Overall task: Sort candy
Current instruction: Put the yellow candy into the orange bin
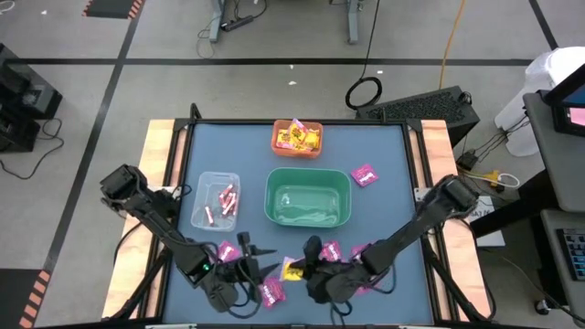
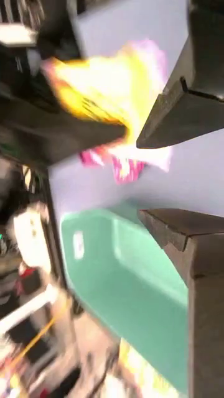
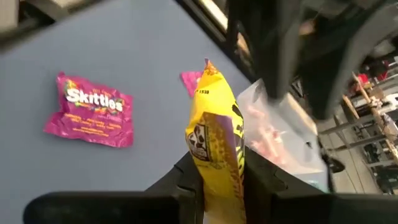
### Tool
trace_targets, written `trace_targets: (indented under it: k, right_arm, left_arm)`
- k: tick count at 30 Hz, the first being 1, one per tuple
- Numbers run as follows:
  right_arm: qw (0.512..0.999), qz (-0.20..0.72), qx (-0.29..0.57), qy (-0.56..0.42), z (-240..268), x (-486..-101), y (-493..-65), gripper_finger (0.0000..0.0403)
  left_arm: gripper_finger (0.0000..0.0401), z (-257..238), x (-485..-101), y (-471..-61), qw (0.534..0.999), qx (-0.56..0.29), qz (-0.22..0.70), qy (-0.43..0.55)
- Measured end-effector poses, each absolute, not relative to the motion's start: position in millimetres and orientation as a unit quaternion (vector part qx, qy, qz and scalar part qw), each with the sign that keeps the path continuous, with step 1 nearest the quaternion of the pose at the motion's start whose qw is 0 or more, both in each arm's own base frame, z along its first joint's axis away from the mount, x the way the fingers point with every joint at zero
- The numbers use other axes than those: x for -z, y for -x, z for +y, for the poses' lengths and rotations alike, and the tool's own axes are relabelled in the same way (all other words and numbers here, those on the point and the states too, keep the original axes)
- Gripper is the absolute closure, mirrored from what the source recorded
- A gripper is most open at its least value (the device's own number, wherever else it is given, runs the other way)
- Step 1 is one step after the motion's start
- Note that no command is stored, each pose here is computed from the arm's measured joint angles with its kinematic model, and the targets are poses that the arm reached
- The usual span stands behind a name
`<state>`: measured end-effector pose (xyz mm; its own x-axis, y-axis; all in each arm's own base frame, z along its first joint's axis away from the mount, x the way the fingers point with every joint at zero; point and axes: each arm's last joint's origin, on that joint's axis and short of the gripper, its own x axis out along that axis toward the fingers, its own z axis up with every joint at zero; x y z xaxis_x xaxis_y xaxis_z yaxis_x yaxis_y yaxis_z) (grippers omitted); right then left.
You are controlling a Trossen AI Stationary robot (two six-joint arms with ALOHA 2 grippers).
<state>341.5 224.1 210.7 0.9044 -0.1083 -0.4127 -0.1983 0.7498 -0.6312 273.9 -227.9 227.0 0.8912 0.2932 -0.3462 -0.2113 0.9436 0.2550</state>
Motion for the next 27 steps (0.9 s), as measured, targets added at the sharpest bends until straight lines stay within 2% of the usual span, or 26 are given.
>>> trace_targets:
  k: [11,20,23,27]
  right_arm:
    - [0.905,0.183,0.004,0.383,182.2,-310.9,-294.0,0.0339]
    - [0.925,0.17,0.043,0.336,137.2,-356.0,-267.6,0.0339]
    - [0.939,0.165,0.031,0.302,125.9,-364.4,-261.7,0.0339]
    - [0.949,0.157,-0.018,0.273,116.4,-371.0,-257.1,0.0339]
  left_arm:
    - [0.0228,-203.1,-217.3,-286.6,0.951,-0.172,0.209,-0.151]
    - [0.0228,-192.1,-223.7,-300.2,0.949,-0.177,0.195,-0.174]
    - [0.0228,-191.1,-227.1,-305.0,0.949,-0.153,0.187,-0.204]
    - [0.0228,-189.3,-228.6,-304.5,0.962,-0.079,0.118,-0.235]
